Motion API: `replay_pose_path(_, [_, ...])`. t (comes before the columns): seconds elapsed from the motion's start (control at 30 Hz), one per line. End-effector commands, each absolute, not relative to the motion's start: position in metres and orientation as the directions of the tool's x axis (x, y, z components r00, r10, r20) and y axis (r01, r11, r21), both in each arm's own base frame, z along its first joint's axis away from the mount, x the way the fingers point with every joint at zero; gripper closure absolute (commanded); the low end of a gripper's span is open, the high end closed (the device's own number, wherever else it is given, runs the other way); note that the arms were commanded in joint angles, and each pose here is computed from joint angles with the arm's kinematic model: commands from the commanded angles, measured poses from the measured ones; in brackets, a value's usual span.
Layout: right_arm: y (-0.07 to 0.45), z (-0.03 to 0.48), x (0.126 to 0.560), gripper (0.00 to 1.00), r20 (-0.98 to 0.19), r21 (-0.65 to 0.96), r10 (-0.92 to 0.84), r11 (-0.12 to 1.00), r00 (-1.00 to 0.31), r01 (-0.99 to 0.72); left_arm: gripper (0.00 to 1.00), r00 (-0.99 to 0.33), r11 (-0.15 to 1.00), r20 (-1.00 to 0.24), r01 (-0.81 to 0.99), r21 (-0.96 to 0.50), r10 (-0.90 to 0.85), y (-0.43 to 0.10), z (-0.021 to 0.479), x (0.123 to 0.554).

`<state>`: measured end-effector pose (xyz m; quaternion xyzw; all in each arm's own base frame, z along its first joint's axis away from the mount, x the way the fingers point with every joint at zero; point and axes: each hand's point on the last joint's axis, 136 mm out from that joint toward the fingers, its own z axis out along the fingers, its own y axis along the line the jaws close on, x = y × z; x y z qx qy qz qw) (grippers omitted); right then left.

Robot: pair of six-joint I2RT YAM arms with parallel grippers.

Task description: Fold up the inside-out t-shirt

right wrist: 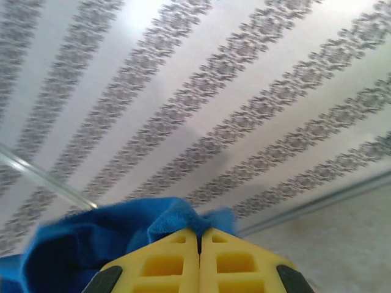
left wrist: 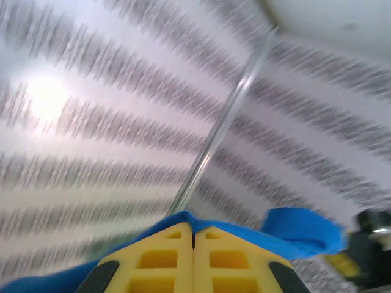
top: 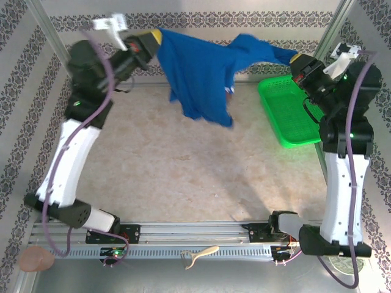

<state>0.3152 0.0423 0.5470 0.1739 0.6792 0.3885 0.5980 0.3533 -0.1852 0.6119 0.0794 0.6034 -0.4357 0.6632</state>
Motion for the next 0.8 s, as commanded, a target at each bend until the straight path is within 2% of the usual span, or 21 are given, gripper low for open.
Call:
replay_pose_path(0.0, [0.044,0.569,0.299,1.00,-0.673,0.732,0.718,0.613,-0.177,-0.298,1.00,-0.311,0.683,-0.868,0.535,-0.497,-0.387,-0.190,0.534,0.387])
replay_pose_path(0.2, [0.054,0.561,0.278,1.00,-0.689,0.716,0.696,0.611,-0.203,-0.338,1.00,-0.410,0.680,-0.845,0.512,-0.525,-0.343,-0.193,0.486,0.389])
replay_pose_path(0.4, [0.062,0.550,0.260,1.00,-0.645,0.749,0.732,0.547,-0.221,-0.373,1.00,-0.477,0.640,-0.823,0.536,-0.550,-0.308,-0.200,0.464,0.378])
replay_pose_path(0.5, [0.065,0.552,0.251,1.00,-0.658,0.732,0.729,0.564,-0.186,-0.382,1.00,-0.494,0.627,-0.819,0.548,-0.554,-0.291,-0.202,0.457,0.379])
replay_pose_path(0.63, [0.083,0.545,0.275,1.00,-0.682,0.715,0.702,0.584,-0.203,-0.383,1.00,-0.527,0.638,-0.806,0.529,-0.560,-0.270,-0.198,0.435,0.403])
replay_pose_path(0.77, [0.126,0.513,0.321,1.00,-0.736,0.674,0.626,0.643,-0.259,-0.363,1.00,-0.606,0.645,-0.749,0.465,-0.606,-0.268,-0.192,0.384,0.448])
